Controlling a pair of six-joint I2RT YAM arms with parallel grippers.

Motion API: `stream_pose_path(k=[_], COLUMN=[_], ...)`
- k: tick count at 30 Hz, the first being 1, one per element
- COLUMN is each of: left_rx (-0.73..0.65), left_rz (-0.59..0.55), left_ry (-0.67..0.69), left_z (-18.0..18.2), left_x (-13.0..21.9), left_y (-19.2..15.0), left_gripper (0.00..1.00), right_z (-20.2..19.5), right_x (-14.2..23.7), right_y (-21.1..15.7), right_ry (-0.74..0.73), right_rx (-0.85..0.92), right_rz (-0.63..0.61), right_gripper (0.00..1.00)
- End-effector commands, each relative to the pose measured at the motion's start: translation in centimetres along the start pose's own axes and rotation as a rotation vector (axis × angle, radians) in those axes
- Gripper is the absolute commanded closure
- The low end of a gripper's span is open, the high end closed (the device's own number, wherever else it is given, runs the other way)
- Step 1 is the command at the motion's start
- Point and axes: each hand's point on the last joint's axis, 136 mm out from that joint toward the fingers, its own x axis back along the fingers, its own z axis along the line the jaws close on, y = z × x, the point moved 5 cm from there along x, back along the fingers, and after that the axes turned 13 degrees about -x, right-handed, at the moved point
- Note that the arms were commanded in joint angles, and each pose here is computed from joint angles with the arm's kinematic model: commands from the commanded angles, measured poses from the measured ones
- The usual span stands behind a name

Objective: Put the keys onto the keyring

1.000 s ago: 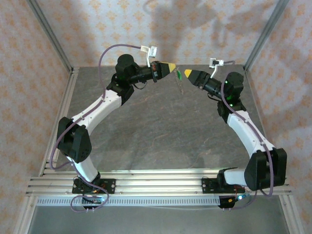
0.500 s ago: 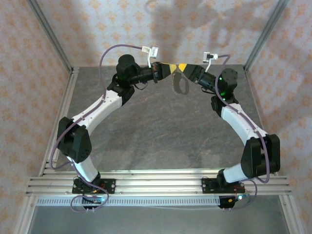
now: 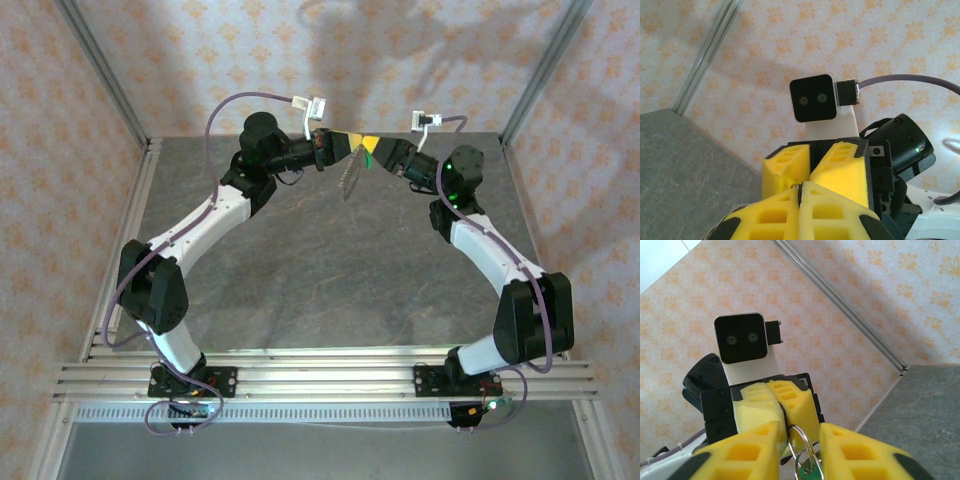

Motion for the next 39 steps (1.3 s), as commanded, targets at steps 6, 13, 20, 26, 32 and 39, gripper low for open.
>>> stream_pose_path(k=[6, 13, 20, 26, 32, 39], left_rx=[-0.084, -0.074, -0.054, -0.023, 0.06, 0.094], left_rz=[-0.079, -0.057, -0.015, 0.123, 0.306, 0.248], left_ry=[-0.055, 0.013, 0.077, 0.085, 0.093, 0.067], left_z=[-2.4, -1.7, 0.2, 2.1, 4.1, 4.9], left_x=[0.4, 1.0, 2.6, 3.1, 2.4, 2.2], left_y=[2.9, 3.2, 3.3, 1.8, -1.2, -3.0], left_gripper=[1.0, 0.96, 0.48, 0.31, 0.24, 0.41], right_z=[1.0, -0.3, -1.5, -3.3, -4.8, -6.1], right_x=[0.3, 1.4, 2.0, 2.0, 1.7, 1.3], right_y=[-0.8, -0.3, -0.6, -0.3, -0.3, -0.6], right_ry=[0.035, -0.047, -0.215, -0.277, -0.293, -0.276], right_rx=[0.042, 0.033, 0.057, 0.017, -0.026, -0.065], right_rz=[0.034, -0.011, 0.057, 0.104, 0.131, 0.158], right_gripper=[1.0, 1.0, 1.0, 1.0, 1.0, 1.0])
